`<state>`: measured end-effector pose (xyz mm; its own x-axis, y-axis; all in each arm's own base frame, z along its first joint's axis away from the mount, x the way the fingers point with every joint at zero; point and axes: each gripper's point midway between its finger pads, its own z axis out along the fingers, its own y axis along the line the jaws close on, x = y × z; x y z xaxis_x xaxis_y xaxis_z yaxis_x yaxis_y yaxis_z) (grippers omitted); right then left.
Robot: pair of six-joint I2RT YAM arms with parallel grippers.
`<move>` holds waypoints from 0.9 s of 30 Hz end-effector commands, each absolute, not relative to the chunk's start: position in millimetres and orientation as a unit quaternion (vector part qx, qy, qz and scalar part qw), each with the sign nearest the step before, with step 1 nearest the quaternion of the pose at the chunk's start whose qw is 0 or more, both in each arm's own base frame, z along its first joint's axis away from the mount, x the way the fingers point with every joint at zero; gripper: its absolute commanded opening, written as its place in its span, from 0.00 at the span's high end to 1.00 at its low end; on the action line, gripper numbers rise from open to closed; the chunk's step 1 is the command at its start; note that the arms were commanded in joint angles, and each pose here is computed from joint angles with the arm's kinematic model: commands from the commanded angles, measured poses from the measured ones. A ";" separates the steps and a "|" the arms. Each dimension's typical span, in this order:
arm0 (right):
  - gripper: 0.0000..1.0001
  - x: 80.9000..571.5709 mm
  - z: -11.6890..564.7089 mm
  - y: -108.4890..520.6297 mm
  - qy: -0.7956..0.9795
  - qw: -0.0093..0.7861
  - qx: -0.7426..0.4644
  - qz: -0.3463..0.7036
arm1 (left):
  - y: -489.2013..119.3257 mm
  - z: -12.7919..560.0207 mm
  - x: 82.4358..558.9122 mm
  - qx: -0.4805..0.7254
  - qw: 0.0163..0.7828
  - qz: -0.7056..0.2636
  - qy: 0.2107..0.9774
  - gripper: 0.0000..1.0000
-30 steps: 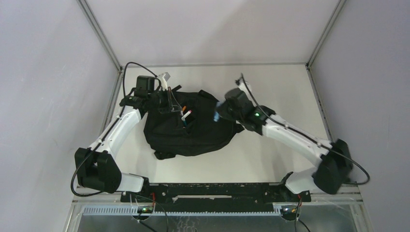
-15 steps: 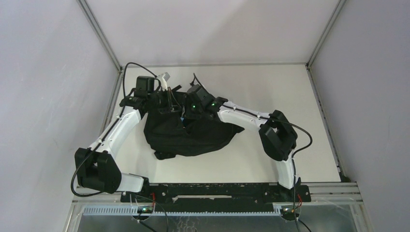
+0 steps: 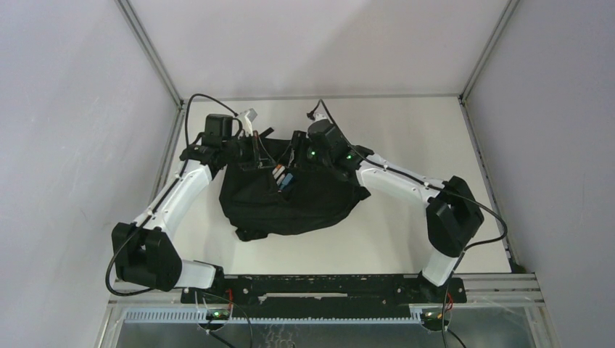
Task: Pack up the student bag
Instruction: Place the stationery in the student bag.
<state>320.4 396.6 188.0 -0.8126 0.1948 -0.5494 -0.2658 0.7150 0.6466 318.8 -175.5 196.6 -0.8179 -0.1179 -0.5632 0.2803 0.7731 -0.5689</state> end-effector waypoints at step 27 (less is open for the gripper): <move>0.45 325.5 121.0 196.2 0.889 0.289 0.100 0.342 | -195.5 209.2 333.1 0.073 0.314 -0.307 0.896 1.00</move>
